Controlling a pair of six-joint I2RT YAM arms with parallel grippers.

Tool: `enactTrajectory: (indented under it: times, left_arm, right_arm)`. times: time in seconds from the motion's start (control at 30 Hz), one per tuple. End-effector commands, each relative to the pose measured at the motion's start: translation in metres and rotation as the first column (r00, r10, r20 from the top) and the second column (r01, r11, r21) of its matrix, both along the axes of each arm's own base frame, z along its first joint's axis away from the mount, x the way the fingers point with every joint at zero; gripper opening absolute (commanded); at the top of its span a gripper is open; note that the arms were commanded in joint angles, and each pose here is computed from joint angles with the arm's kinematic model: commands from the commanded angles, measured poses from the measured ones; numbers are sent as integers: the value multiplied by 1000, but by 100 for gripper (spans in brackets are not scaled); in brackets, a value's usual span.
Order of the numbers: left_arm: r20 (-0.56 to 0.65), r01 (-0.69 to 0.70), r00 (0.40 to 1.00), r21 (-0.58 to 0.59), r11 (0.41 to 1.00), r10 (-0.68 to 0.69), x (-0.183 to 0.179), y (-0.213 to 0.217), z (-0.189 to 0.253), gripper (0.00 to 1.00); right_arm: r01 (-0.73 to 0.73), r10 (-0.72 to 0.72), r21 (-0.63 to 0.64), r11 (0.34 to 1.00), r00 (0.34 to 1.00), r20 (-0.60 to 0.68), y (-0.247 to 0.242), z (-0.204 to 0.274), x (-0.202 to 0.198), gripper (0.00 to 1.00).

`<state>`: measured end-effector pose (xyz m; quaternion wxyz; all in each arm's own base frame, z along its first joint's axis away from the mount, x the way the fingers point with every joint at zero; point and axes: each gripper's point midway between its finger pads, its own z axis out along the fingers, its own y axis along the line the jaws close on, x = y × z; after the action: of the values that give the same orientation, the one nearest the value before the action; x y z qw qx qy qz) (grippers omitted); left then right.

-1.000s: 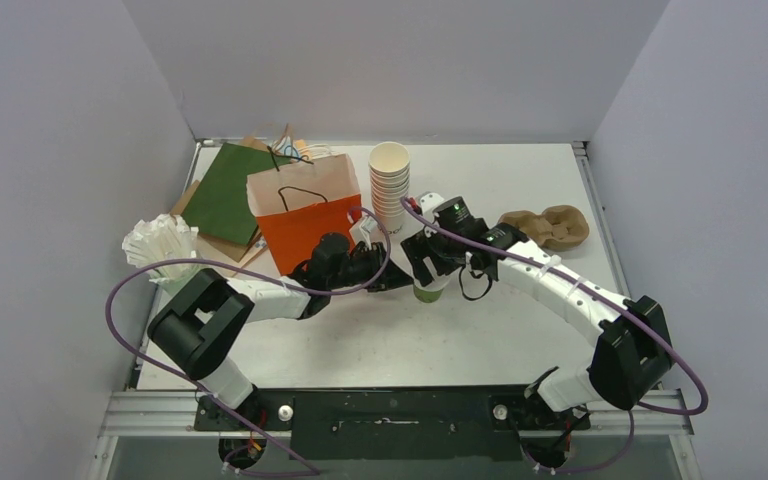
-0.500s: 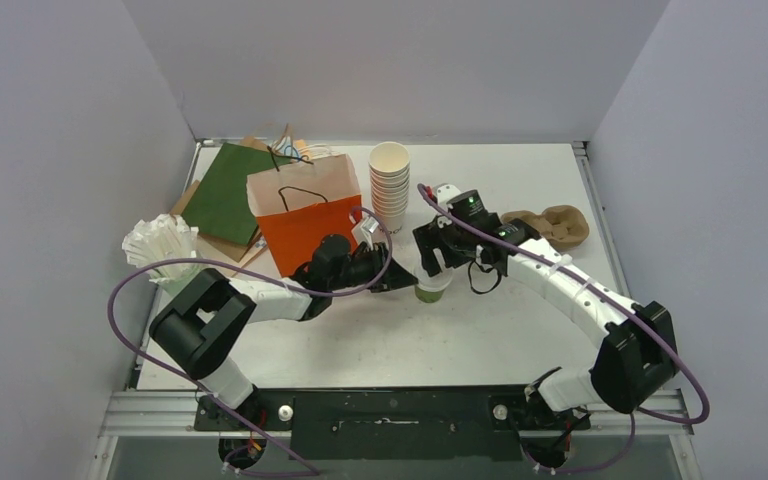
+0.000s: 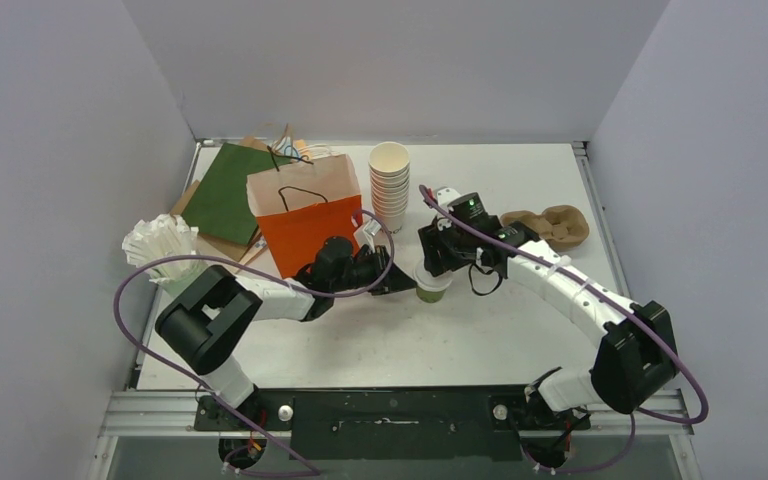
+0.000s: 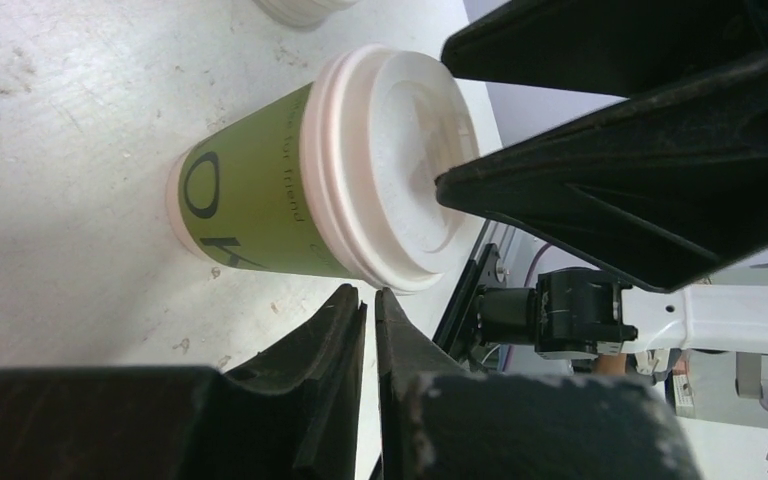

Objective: Pack the takeout coffee
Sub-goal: Close the cup lid on the coffee cup.

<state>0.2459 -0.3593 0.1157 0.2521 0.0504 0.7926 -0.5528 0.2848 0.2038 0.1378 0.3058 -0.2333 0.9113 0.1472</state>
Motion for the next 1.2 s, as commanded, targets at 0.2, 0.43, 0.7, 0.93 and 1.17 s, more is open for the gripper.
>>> enactTrajectory:
  times: [0.2, 0.43, 0.7, 0.93, 1.17]
  left_arm:
    - [79, -10, 997, -13, 1000, 11, 30, -6, 15, 7]
    - [102, -19, 995, -21, 1000, 21, 46, -11, 23, 7]
    - [111, -25, 993, -18, 1000, 26, 51, -13, 29, 7]
    - [123, -61, 991, 53, 997, 54, 49, -1, 26, 9]
    - [114, -98, 989, 64, 993, 91, 39, 12, 28, 9]
  right_arm:
    - [21, -20, 86, 996, 1000, -5, 1, 19, -15, 69]
    - [81, -76, 98, 992, 995, -57, -4, 18, -24, 76]
    - [164, -161, 40, 986, 985, -53, -17, 13, -16, 80]
    - [181, -181, 36, 983, 983, -18, -19, 22, -5, 84]
    - [164, -164, 14, 986, 986, 22, -23, 24, 9, 72]
